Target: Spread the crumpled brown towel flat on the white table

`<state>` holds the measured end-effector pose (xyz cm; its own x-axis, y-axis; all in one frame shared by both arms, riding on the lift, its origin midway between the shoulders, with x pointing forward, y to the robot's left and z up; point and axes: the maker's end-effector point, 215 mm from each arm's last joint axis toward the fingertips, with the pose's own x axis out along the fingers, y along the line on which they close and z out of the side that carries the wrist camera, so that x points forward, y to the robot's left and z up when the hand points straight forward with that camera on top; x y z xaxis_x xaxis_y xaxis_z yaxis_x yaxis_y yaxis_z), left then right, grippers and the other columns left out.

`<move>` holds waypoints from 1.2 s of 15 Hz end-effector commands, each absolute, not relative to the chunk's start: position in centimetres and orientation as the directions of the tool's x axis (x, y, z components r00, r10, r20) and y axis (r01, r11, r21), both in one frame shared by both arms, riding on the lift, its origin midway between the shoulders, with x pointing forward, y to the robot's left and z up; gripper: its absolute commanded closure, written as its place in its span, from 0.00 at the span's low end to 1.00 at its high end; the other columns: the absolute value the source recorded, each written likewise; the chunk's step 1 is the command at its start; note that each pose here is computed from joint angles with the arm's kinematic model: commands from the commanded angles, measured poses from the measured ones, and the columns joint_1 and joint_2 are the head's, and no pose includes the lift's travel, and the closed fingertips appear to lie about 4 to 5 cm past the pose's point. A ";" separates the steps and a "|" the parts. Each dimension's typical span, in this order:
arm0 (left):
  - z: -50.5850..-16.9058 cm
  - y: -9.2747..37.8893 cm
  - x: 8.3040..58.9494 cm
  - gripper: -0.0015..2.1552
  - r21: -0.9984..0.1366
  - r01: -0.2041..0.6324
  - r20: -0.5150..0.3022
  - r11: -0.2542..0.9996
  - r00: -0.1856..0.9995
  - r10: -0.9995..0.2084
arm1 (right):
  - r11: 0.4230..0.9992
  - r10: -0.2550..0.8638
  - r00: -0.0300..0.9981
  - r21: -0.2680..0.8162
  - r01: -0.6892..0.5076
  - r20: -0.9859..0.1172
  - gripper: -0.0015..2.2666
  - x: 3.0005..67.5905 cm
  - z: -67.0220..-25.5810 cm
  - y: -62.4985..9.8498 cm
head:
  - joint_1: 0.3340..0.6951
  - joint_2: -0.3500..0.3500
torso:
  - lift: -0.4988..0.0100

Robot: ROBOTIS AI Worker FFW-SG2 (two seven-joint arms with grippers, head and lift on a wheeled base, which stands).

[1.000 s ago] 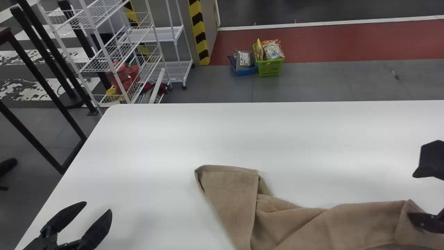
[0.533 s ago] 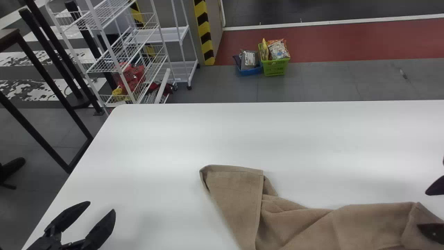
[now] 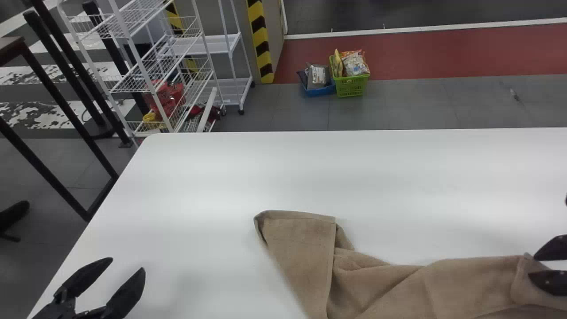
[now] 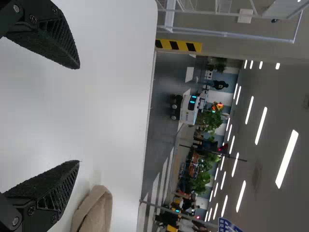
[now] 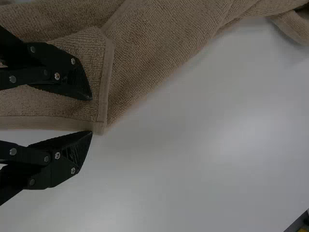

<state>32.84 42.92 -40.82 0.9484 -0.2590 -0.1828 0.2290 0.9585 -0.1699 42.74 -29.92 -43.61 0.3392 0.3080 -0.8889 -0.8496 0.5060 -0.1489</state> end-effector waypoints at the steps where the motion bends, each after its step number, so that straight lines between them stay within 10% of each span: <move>1: -40.9 42.9 32.8 0.06 -0.175 0.227 -0.182 0.958 0.949 -0.258 | 0.518 0.308 0.337 -0.141 -0.844 -0.890 0.39 42.6 -43.6 -30.3 | 1.00 0.78 | 0.74; 6: -40.9 42.9 32.8 0.06 -0.175 0.226 -0.180 0.958 0.949 -0.257 | 0.551 0.304 0.350 -0.137 -0.823 -0.886 0.40 43.0 -43.4 -30.2 | 1.00 0.77 | 0.74; 9: -41.0 42.9 32.8 0.06 -0.176 0.227 -0.181 0.958 0.949 -0.258 | 0.598 0.283 0.389 -0.156 -0.786 -0.876 0.20 43.6 -43.2 -30.4 | 1.00 0.77 | 0.74; 18: -40.6 42.9 32.8 0.06 -0.171 0.232 -0.175 0.958 0.949 -0.262 | 0.588 0.282 0.345 -0.123 -0.799 -0.895 0.21 43.6 -45.2 -30.1 | 1.00 0.77 | 0.74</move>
